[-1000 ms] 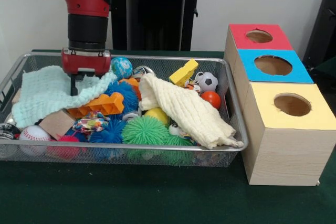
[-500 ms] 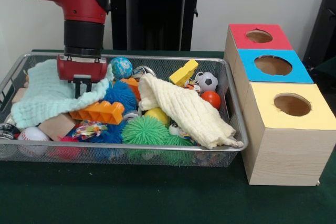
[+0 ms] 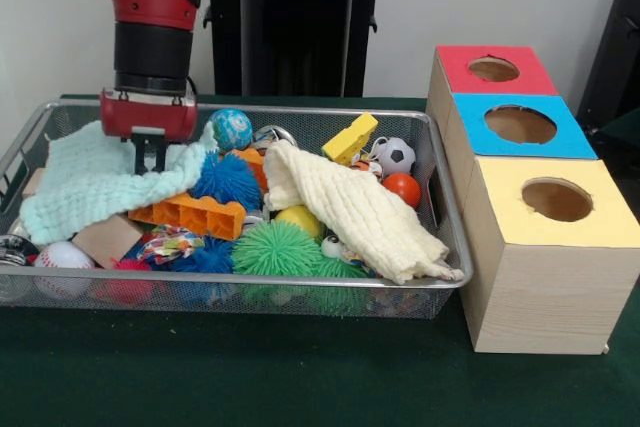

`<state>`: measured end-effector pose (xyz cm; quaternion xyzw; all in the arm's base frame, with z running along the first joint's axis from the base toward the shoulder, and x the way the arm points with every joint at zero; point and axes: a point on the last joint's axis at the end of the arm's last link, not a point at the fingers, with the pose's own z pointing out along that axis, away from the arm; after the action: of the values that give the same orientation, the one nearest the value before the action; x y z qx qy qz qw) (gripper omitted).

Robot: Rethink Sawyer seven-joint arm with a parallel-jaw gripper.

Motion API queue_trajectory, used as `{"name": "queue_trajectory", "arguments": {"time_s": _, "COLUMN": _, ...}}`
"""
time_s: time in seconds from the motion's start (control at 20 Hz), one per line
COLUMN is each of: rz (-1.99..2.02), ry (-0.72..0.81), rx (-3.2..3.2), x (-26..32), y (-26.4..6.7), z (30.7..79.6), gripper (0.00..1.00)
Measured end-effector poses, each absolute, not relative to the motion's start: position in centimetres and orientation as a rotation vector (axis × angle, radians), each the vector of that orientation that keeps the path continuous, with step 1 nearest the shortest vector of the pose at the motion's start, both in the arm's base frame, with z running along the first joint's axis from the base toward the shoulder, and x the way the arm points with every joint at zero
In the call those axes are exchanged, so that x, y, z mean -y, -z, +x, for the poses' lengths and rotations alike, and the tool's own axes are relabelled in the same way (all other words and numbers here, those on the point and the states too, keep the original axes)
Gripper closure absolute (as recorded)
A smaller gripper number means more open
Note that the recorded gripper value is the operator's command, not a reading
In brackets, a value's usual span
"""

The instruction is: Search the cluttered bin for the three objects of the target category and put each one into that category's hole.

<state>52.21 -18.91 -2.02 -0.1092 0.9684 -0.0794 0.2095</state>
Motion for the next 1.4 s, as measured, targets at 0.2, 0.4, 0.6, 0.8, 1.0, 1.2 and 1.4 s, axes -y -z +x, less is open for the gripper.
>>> {"name": "queue_trajectory", "arguments": {"time_s": 0.2, "rz": -0.238, "ry": 0.229, "rx": -2.742, "x": 19.2, "y": -0.3, "z": 51.7, "gripper": 1.0}}
{"name": "queue_trajectory", "arguments": {"time_s": 0.4, "rz": -0.129, "ry": 0.234, "rx": -2.807, "x": 19.4, "y": -3.6, "z": 51.1, "gripper": 1.0}}
{"name": "queue_trajectory", "arguments": {"time_s": 0.6, "rz": -0.044, "ry": 0.236, "rx": -2.853, "x": 18.9, "y": -6.6, "z": 50.8, "gripper": 1.0}}
{"name": "queue_trajectory", "arguments": {"time_s": 0.8, "rz": -0.012, "ry": 0.23, "rx": -2.866, "x": 17.6, "y": -9.0, "z": 50.9, "gripper": 1.0}}
{"name": "queue_trajectory", "arguments": {"time_s": 1.0, "rz": 0.005, "ry": 0.211, "rx": -2.85, "x": 15.9, "y": -10.9, "z": 51.4, "gripper": 1.0}}
{"name": "queue_trajectory", "arguments": {"time_s": 1.2, "rz": 0.01, "ry": 0.191, "rx": -2.842, "x": 14.0, "y": -12.1, "z": 51.7, "gripper": 1.0}}
{"name": "queue_trajectory", "arguments": {"time_s": 1.4, "rz": 0.01, "ry": 0.17, "rx": -2.837, "x": 11.6, "y": -13.1, "z": 52.0, "gripper": 1.0}}
